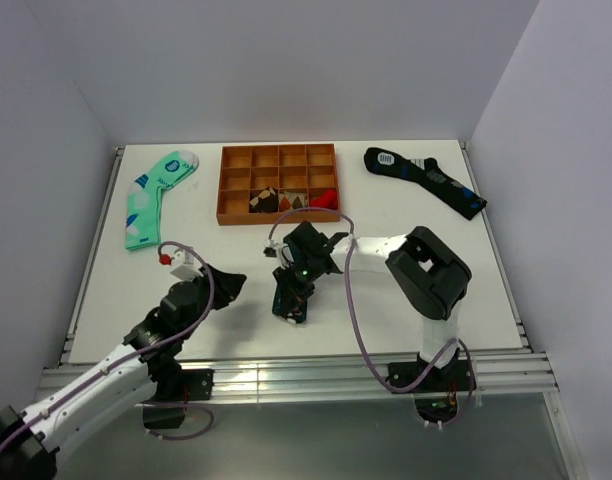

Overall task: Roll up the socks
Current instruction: Roll the sock at the center of the board.

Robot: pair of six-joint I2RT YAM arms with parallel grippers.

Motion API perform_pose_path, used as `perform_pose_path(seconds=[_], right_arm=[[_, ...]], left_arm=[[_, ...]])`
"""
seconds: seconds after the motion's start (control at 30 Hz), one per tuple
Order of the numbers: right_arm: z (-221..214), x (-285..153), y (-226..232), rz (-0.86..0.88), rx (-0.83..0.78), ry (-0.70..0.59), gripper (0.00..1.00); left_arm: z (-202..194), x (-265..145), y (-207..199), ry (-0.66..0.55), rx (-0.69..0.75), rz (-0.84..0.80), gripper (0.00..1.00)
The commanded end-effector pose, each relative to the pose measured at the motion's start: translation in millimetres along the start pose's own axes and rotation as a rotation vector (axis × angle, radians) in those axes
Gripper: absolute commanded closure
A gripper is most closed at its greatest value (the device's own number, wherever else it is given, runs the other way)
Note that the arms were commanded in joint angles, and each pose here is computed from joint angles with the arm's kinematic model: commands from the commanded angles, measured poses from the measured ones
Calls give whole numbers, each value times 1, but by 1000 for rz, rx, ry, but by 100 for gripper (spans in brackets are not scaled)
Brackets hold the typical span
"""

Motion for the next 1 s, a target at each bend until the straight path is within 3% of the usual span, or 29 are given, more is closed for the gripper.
perform_pose_path(seconds=[0.0,0.33,0.73,0.97], right_arm=[[5,-2,11,88,30,47,85],[0,11,-14,97,180,136,88],[1,4,-20,98,222,124,86],[2,3,-20,87,225,134,86]], left_arm=[[0,7,-15,-68,52,-29,62],[-48,13,-42,-17,262,-48,59],[-69,10,-40,35,371,-115,64],[-86,9,-30,82,364,-101,60]])
Point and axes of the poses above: each gripper's point midway between its finger pads, its own x axis out along the fingers, its own y axis along the line the jaws close on, z = x × y, the point moved 5 cm from there along -x, back along the fingers, and after that the axes turned 9 degrees about x, right-handed, at the moved point
